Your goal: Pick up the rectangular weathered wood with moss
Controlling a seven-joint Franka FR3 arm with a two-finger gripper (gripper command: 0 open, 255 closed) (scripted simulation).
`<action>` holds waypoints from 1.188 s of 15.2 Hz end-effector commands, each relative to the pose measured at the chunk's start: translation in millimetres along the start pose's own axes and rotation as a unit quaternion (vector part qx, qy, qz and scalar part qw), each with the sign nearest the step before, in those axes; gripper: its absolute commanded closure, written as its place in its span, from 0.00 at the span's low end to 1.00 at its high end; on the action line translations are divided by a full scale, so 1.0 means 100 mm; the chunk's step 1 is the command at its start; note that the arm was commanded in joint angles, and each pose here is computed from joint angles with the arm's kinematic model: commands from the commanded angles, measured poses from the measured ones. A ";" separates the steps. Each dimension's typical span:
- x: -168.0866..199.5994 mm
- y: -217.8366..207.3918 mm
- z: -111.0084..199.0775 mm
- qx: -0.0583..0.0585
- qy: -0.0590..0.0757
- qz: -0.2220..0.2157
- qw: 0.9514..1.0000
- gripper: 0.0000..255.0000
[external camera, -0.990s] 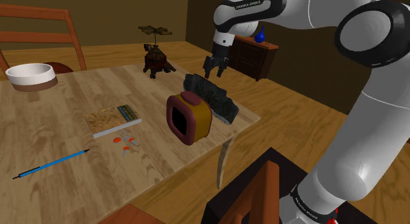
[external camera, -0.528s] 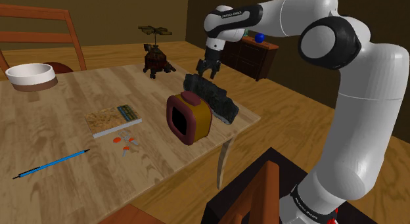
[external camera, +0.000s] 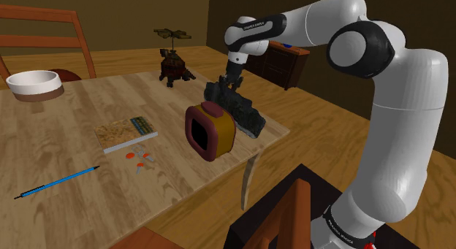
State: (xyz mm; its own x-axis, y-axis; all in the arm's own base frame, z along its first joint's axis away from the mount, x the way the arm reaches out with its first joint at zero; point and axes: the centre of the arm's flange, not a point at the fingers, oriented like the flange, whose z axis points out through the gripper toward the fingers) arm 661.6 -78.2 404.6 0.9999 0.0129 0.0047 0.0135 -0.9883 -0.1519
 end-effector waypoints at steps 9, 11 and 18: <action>0.00 0.00 0.01 0.000 0.000 0.000 1.000 1.00; -0.01 -0.02 -0.10 0.000 0.000 0.000 1.000 1.00; 0.00 -0.07 -0.46 0.000 0.000 0.000 1.000 1.00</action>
State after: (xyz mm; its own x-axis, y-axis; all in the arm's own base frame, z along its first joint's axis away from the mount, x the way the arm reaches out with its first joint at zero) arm 661.3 -77.4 446.8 0.9999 0.0130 0.0049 0.0136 -0.9883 -0.1519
